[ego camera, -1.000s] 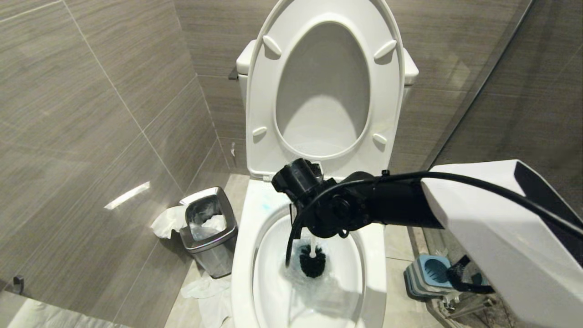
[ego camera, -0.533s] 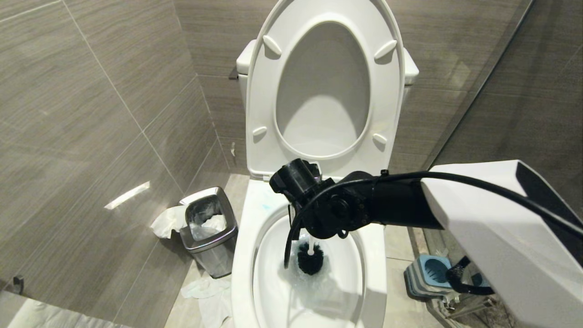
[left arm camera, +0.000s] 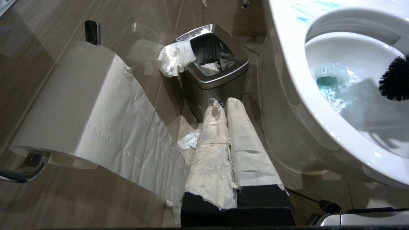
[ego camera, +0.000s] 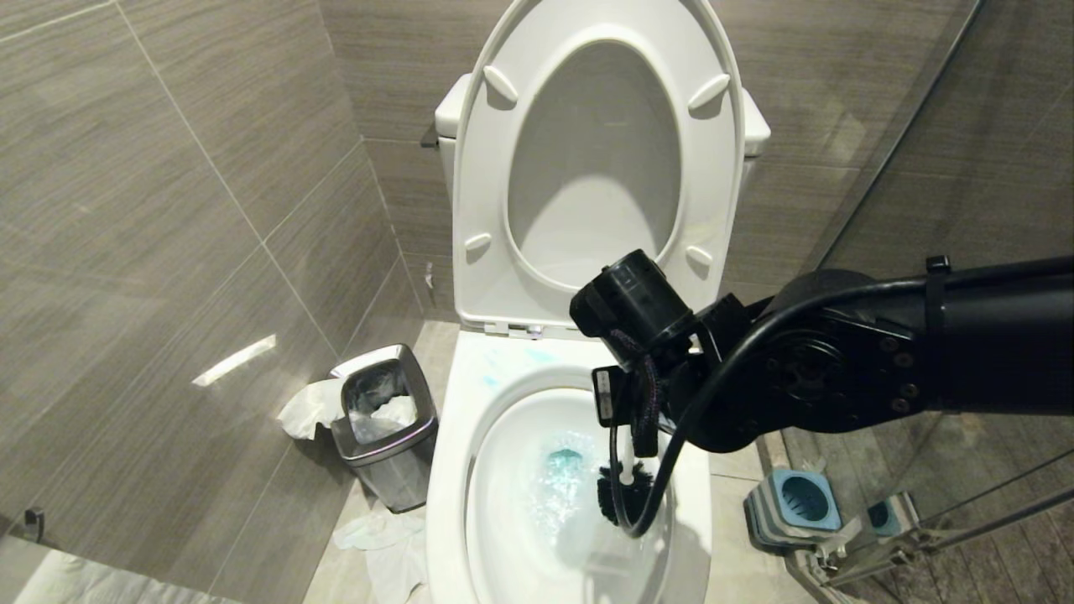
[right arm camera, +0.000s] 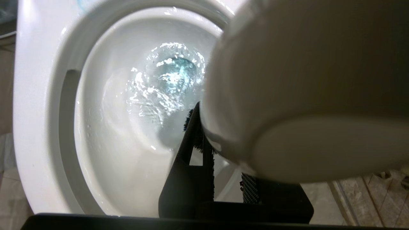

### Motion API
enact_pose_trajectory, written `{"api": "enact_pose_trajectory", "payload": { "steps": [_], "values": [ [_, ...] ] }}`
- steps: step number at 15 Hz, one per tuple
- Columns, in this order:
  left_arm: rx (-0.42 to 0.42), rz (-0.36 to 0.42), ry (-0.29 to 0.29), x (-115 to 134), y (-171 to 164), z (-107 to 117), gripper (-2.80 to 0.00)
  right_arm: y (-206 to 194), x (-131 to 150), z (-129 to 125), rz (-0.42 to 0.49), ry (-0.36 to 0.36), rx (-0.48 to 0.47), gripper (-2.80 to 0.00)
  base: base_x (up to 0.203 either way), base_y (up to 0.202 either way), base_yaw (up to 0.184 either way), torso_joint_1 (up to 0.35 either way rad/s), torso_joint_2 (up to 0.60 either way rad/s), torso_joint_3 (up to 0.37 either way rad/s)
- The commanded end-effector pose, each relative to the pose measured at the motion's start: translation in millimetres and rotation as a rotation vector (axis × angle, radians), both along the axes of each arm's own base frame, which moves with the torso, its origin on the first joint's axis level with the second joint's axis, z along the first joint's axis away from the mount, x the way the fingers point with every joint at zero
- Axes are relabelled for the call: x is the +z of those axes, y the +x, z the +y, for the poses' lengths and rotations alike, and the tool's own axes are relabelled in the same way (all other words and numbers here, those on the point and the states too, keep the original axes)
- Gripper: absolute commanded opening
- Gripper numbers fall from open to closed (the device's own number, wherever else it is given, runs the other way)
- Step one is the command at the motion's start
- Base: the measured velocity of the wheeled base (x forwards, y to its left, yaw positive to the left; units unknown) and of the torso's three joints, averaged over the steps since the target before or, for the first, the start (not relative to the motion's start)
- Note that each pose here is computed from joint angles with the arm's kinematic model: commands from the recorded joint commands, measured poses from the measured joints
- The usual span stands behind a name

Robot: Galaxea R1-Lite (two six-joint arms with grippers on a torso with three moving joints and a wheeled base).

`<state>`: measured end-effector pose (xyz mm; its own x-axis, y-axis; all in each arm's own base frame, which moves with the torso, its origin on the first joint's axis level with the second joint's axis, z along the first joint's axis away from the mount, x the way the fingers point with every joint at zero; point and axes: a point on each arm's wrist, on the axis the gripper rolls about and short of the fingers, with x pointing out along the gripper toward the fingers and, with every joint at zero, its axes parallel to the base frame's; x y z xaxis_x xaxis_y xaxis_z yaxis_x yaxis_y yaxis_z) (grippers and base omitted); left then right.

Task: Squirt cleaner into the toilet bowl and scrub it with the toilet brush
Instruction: Scrub the toilet bowl

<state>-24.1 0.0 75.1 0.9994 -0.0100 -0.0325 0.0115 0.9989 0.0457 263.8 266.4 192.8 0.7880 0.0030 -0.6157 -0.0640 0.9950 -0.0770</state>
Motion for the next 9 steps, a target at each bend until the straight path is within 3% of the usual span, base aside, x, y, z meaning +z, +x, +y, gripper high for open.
{"api": "enact_pose_trajectory", "payload": {
  "steps": [1,5,9],
  "values": [
    [0.0,0.001,-0.001,0.0,0.1,0.0,-2.8,-6.7,-4.9,-7.0,-0.002,0.007,-0.001,-2.8,0.0,0.0,0.0,0.0,0.0,0.0],
    [0.003,0.001,-0.006,0.0,0.1,0.1,-2.8,-10.9,-33.1,-1.7,0.013,-0.005,0.019,-2.8,0.0,0.0,0.0,0.0,0.0,0.0],
    [0.001,0.001,-0.004,0.0,0.1,0.1,-2.8,-20.5,-58.1,27.4,0.024,-0.002,0.095,-2.8,0.0,0.0,0.0,0.0,0.0,0.0]
  ]
}}
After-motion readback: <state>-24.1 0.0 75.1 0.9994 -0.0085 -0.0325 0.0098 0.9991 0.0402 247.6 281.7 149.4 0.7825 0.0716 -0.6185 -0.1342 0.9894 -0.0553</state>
